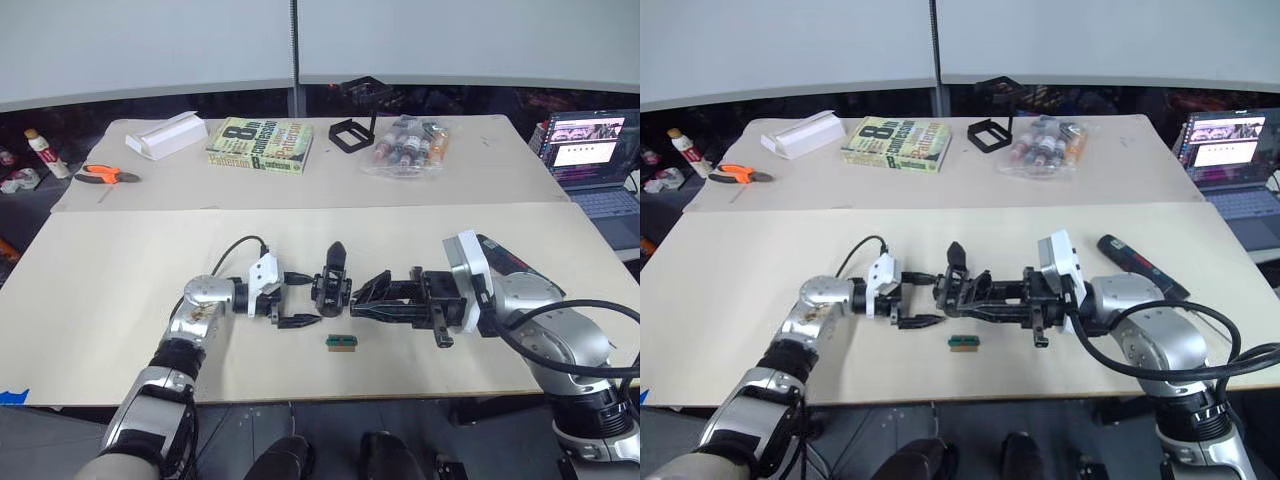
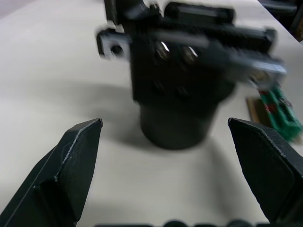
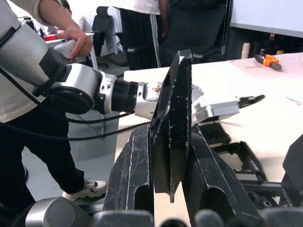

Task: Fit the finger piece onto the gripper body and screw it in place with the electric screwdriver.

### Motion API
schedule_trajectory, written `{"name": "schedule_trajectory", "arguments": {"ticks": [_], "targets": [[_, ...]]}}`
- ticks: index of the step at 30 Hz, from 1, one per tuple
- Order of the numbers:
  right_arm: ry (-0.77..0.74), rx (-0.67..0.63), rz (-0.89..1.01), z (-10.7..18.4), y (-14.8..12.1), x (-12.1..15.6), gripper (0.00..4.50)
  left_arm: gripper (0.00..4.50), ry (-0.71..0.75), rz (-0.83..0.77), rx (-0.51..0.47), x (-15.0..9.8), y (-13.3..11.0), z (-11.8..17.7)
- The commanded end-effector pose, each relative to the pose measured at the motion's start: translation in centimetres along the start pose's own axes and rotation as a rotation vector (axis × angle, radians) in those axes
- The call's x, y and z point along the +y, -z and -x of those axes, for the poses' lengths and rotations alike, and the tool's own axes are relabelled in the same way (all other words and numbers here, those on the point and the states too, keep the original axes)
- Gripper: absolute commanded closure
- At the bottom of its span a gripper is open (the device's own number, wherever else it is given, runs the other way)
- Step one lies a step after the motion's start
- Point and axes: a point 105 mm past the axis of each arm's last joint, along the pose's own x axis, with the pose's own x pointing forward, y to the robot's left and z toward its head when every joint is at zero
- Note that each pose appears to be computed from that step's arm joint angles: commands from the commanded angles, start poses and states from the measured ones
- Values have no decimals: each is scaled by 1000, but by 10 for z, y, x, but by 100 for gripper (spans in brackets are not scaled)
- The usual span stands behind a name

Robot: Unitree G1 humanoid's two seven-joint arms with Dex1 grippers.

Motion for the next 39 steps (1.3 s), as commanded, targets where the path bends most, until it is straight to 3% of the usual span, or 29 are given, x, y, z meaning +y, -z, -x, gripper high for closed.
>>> {"name": "schedule_trajectory", "arguments": {"ticks": [1, 13, 16, 19, 28, 39], "targets": [[-21, -21, 44, -4, -8, 2, 407, 0, 11, -26, -15, 1, -4, -10], [-10, -13, 32, -6, -6, 2, 407, 0, 51, -42, -28, -1, -6, -21], [-8, -9, 32, -7, -5, 1, 407, 87, 66, -42, -31, -3, -7, -22], [-3, -9, 36, -9, -5, -3, 407, 219, 78, -49, -15, -4, -4, -22], [19, -2, 56, -31, 3, -19, 407, 222, 65, -50, -18, -5, -2, -21], [90, 66, 38, -48, 38, -43, 407, 222, 49, -69, 13, -2, -2, -19]]}}
